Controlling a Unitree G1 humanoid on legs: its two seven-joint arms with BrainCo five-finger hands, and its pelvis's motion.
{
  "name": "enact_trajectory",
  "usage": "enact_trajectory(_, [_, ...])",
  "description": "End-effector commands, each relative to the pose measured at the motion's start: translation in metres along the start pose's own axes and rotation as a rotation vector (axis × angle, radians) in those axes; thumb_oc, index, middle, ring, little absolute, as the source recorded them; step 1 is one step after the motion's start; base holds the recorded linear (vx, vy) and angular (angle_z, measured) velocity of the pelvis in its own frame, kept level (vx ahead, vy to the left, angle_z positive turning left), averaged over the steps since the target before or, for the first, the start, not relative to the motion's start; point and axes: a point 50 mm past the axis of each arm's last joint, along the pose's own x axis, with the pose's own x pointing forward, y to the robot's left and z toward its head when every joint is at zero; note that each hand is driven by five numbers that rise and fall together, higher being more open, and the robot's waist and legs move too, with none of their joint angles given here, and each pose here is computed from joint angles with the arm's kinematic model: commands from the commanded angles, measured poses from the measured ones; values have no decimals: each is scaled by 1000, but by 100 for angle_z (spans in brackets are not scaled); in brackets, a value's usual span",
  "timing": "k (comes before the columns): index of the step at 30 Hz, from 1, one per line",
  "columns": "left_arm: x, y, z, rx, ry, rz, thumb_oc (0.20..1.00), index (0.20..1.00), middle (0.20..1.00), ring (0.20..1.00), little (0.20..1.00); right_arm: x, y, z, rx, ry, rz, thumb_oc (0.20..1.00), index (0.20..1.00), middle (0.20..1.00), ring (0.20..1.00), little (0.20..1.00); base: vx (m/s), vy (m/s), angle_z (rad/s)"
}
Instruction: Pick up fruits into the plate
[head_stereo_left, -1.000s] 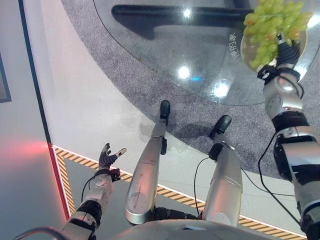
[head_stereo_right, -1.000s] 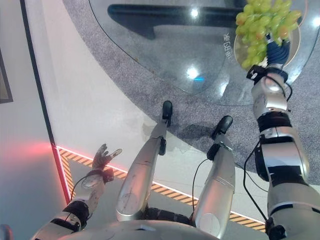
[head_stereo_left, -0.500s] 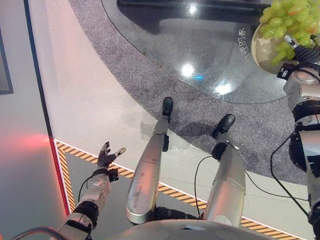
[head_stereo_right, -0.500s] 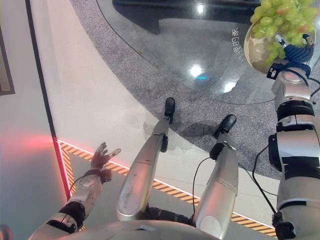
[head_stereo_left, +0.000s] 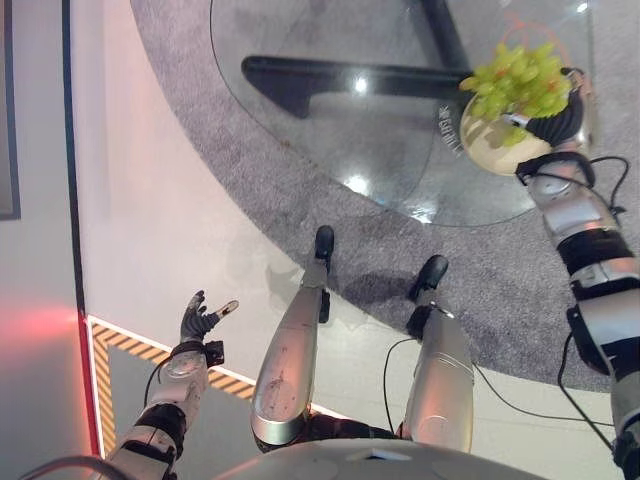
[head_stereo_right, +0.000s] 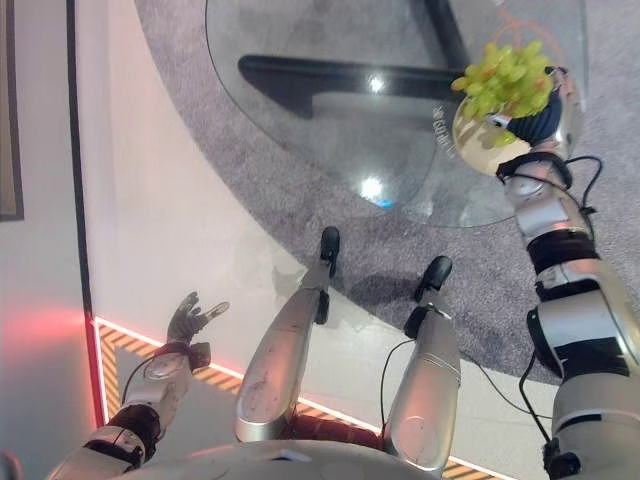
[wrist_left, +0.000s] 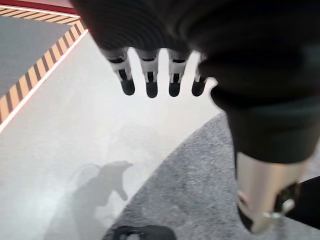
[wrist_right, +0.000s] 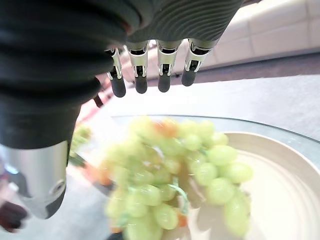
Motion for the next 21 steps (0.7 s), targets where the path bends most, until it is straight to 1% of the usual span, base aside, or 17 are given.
enact_trajectory(1, [1,18,-13,58,73,69,1000,1000,1000,1000,1000,-21,12,-25,60,58,66,1000,1000,1000,1000,1000,29,-1,-16])
enact_trajectory(3, [0,18,-20,64,101,66,1000,1000,1000,1000,1000,-47,31,-47,57,120,150,1000,1000,1000,1000,1000,105,24,-22])
enact_trajectory(4, [-3,16,-29,89,139,70,1000,1000,1000,1000,1000,-91,54,-81,53,235,262,1000,1000,1000,1000,1000,152,32,-14])
enact_trajectory(6, [-5,15,-35,112,154,69,1000,1000,1000,1000,1000,-118,61,-101,62,318,310,1000,1000,1000,1000,1000,115,11,-20])
enact_trajectory(7, [-8,13,-41,127,179,63,1000,1000,1000,1000,1000,-146,67,-120,70,408,365,1000,1000,1000,1000,1000,64,-5,-27])
enact_trajectory(8, [-10,11,-46,140,200,51,1000,1000,1000,1000,1000,-165,72,-131,75,470,405,1000,1000,1000,1000,1000,53,-6,-20])
enact_trajectory(9, [-11,10,-49,151,210,42,1000,1000,1000,1000,1000,-174,74,-135,80,504,423,1000,1000,1000,1000,1000,47,-7,-15])
enact_trajectory(10, [-14,10,-55,172,226,33,1000,1000,1000,1000,1000,-193,78,-145,85,571,470,1000,1000,1000,1000,1000,59,-2,-16])
enact_trajectory(11, [-16,8,-61,225,243,17,1000,1000,1000,1000,1000,-220,83,-158,83,672,557,1000,1000,1000,1000,1000,61,1,-15])
enact_trajectory(14, [-20,7,-71,285,293,-14,1000,1000,1000,1000,1000,-253,84,-174,58,779,659,1000,1000,1000,1000,1000,51,7,-15])
enact_trajectory(15, [-22,8,-75,322,317,-31,1000,1000,1000,1000,1000,-268,83,-181,29,821,702,1000,1000,1000,1000,1000,73,7,-10])
enact_trajectory(18, [-26,11,-85,388,398,-76,1000,1000,1000,1000,1000,-296,77,-194,-59,906,798,1000,1000,1000,1000,1000,57,11,-24])
enact_trajectory(21, [-28,13,-91,398,447,-96,1000,1000,1000,1000,1000,-309,73,-201,-97,970,828,1000,1000,1000,1000,1000,49,3,-16])
